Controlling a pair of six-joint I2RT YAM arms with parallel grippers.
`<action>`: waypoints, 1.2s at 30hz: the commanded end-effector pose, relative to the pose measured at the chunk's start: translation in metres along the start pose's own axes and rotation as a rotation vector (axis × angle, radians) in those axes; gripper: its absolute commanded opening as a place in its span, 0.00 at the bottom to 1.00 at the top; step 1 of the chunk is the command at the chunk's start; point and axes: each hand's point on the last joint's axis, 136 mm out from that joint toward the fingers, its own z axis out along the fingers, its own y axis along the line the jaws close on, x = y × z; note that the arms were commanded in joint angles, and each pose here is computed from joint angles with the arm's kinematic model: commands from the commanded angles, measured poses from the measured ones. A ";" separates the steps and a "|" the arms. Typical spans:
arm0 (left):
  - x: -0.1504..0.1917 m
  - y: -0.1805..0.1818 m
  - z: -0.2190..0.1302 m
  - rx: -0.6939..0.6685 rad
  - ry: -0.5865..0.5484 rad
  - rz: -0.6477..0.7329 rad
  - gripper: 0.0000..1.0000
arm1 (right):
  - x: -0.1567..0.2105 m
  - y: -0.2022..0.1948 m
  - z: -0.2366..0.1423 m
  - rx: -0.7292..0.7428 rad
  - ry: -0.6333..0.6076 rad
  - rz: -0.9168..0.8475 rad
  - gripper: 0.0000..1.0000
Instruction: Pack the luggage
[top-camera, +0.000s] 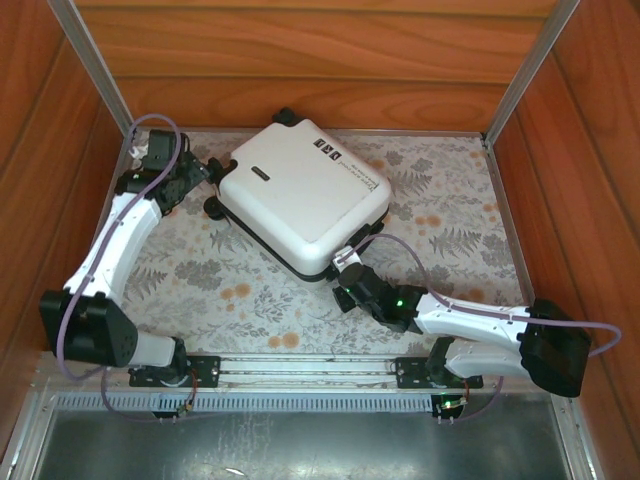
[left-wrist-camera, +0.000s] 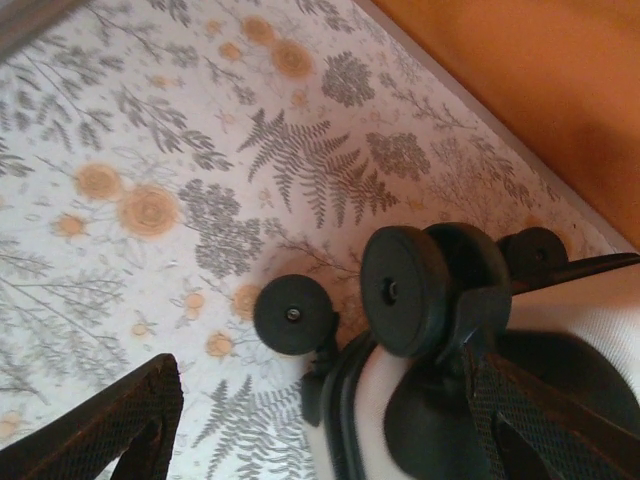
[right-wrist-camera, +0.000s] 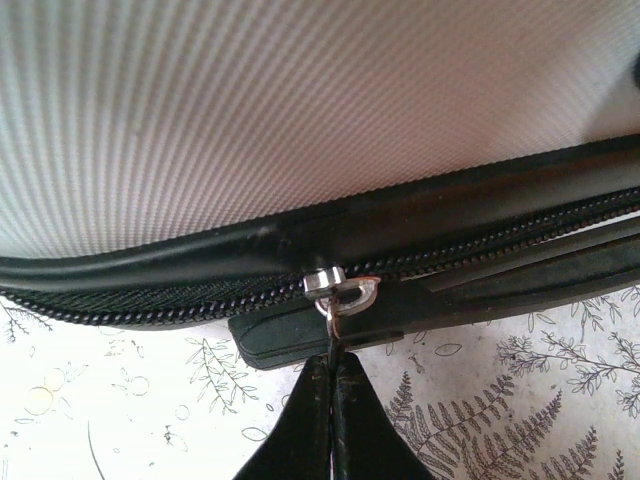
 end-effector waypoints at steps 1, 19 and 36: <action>0.009 -0.006 0.012 0.001 0.080 -0.070 0.79 | -0.010 0.000 -0.001 0.001 -0.018 -0.002 0.00; 0.024 -0.037 0.057 -0.019 0.180 -0.263 0.76 | 0.002 0.010 0.011 -0.029 0.024 0.011 0.00; 0.034 -0.065 0.057 -0.009 0.192 -0.137 0.74 | -0.004 0.000 0.004 0.014 -0.004 -0.008 0.00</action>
